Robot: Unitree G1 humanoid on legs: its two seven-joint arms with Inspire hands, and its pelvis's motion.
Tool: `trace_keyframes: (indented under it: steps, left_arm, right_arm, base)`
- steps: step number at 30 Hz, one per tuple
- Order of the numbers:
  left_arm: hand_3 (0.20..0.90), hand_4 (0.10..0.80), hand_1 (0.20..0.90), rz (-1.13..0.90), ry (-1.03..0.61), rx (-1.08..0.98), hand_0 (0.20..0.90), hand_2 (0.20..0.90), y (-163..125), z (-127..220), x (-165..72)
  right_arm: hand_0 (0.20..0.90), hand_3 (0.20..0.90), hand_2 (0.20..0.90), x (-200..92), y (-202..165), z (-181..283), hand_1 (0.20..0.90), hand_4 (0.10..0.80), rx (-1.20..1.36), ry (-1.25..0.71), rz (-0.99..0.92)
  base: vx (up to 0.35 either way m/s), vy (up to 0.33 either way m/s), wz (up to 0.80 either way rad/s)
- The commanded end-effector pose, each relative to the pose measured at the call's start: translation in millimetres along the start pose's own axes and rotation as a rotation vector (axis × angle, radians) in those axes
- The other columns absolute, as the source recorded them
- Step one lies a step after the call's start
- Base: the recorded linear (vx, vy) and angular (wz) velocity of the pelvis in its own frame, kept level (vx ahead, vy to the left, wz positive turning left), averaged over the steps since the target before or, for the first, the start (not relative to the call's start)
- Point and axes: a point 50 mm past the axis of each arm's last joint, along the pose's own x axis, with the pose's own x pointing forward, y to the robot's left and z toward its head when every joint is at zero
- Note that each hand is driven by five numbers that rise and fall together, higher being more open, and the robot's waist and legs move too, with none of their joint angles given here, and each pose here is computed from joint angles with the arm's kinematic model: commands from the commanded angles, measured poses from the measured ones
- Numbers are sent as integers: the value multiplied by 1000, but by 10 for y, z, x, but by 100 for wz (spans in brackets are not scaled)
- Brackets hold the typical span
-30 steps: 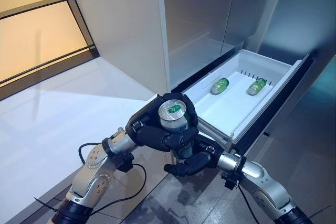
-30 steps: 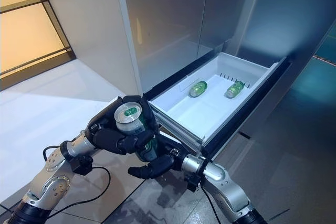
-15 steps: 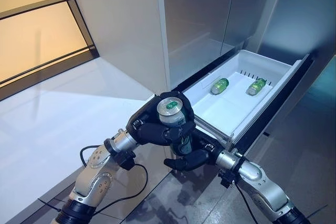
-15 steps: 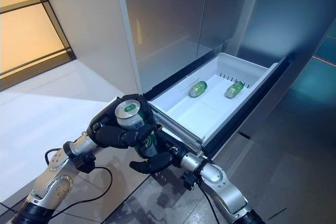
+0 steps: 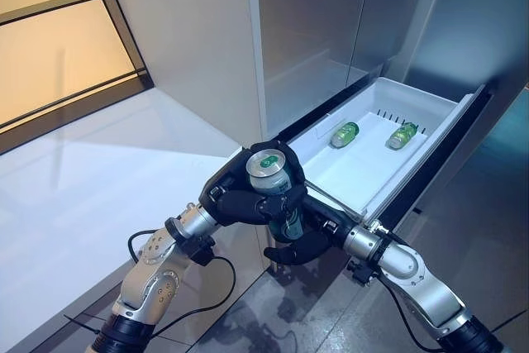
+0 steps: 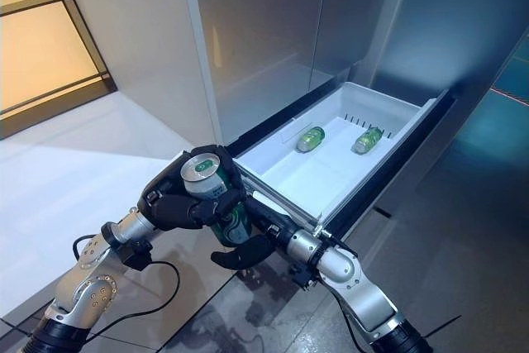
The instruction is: Put drinks into fridge and close the fridge
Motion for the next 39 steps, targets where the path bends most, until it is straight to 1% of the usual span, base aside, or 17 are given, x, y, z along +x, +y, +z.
trace_keyframes:
  steps: [1,4,8,14,18,26,33,34,35,36,38,39]
  left_arm:
    - [200,100,300,-214,-199,-8,300,300,-190,282,382]
    - [200,100,300,-212,-188,-11,300,300,-173,260,378]
    - [200,100,300,-210,-174,-13,300,300,-145,246,384]
    - [200,100,300,-203,-161,-11,300,300,-101,256,362]
    - [200,100,300,-200,-157,-10,300,300,-84,264,349]
    - [200,100,300,-192,-138,-7,300,300,-44,278,342]
    - [200,100,300,-193,-144,-21,300,300,-25,284,346]
    - [200,100,300,-195,-148,-24,300,300,-26,284,343]
    - [200,100,300,-198,-156,-29,300,300,-35,279,340]
    - [200,100,300,-200,-161,-30,300,300,-46,280,340]
    - [200,100,300,-208,-168,-34,300,300,-68,274,341]
    - [200,100,300,-212,-170,-36,300,300,-76,269,344]
  right_arm:
    - [900,900,900,179,-349,822,900,800,-52,-345,-31]
    - [900,900,900,225,-302,728,900,800,69,-297,59]
    - [900,900,900,270,-287,679,900,800,155,-255,129]
    - [900,900,900,271,-287,618,900,800,215,-174,237]
    - [900,900,900,263,-298,615,900,800,220,-151,273]
    - [900,900,900,251,-380,709,900,800,202,-161,303]
    - [900,900,900,281,-475,744,900,800,283,-162,239]
    - [820,807,820,279,-462,723,820,707,300,-153,244]
    - [719,689,719,281,-429,682,719,589,333,-134,260]
    - [674,636,674,283,-399,649,674,536,356,-122,273]
    - [300,200,300,283,-332,574,300,100,398,-100,292]
    - [300,200,300,285,-293,538,300,100,422,-93,305]
  base:
    - [0,0,0]
    - [0,0,0]
    - [0,0,0]
    - [0,0,0]
    - [0,0,0]
    - [0,0,0]
    - [0,0,0]
    - [0,0,0]
    - [0,0,0]
    - [0,0,0]
    - [0,0,0]
    - [0,0,0]
